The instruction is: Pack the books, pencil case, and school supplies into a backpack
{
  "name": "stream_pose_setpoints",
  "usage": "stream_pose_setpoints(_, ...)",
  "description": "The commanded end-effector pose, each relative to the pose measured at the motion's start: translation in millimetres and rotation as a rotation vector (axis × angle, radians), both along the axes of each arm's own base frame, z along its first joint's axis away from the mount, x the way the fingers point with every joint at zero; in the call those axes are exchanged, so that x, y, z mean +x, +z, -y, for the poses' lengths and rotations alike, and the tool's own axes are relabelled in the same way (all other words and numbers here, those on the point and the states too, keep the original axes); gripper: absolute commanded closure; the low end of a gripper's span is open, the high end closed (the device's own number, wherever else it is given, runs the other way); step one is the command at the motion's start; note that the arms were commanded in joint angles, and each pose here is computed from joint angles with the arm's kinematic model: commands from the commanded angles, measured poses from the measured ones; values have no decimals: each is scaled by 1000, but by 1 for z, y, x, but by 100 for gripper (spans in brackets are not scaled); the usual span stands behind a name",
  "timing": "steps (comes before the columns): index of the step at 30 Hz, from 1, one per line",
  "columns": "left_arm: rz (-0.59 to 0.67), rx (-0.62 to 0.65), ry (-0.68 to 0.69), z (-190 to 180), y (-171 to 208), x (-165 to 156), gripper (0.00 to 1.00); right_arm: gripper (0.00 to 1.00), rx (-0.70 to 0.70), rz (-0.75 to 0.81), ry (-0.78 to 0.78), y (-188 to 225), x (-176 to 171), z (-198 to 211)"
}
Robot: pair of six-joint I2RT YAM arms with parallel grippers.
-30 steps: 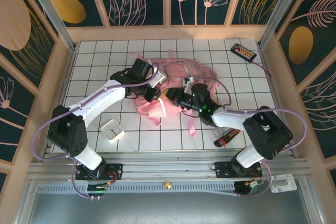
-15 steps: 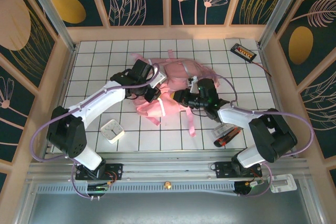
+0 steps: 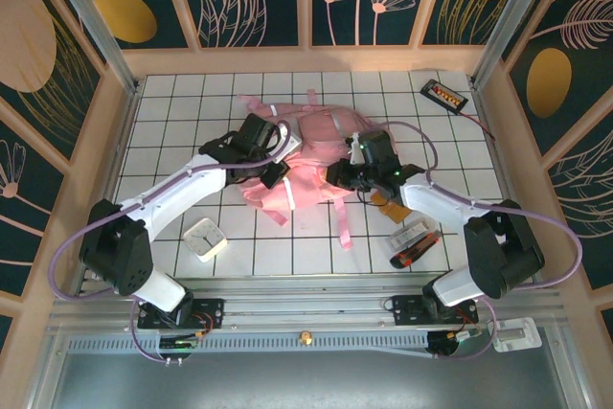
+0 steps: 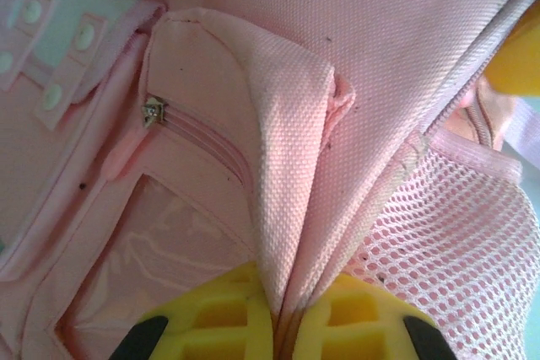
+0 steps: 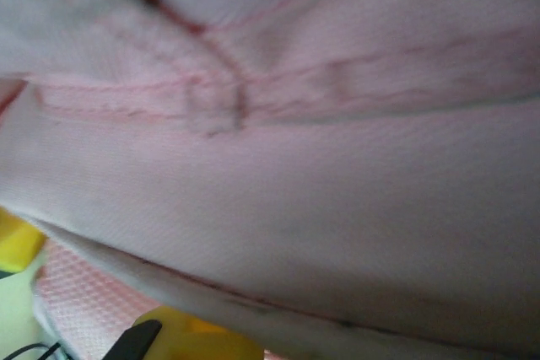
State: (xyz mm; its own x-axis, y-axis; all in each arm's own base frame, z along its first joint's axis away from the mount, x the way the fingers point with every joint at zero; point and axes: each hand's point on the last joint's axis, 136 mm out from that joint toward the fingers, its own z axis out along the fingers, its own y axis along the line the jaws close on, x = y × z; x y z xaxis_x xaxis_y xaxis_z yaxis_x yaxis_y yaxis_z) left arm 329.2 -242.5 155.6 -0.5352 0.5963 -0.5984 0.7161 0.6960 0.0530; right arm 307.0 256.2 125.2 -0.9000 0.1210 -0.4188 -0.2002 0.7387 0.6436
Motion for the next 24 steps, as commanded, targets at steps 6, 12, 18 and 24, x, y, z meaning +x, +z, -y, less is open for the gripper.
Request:
stream_pose_setpoints(6, 304, 133, 203, -54, 49, 40, 100, 100, -484, -77, -164, -44, -8, 103)
stream_pose_setpoints(12, 433, 219, 217, -72, 54, 49, 100, 100, -515, -69, -156, -42, -8, 111)
stream_pose_setpoints(18, 502, 191, 141, -65, 58, 52, 100, 100, -381, -10, -54, -25, -8, 74)
stream_pose_setpoints(24, 535, 32, -14, -43, 67, 21, 70, 100, -354, 26, 2, -19, -7, 66)
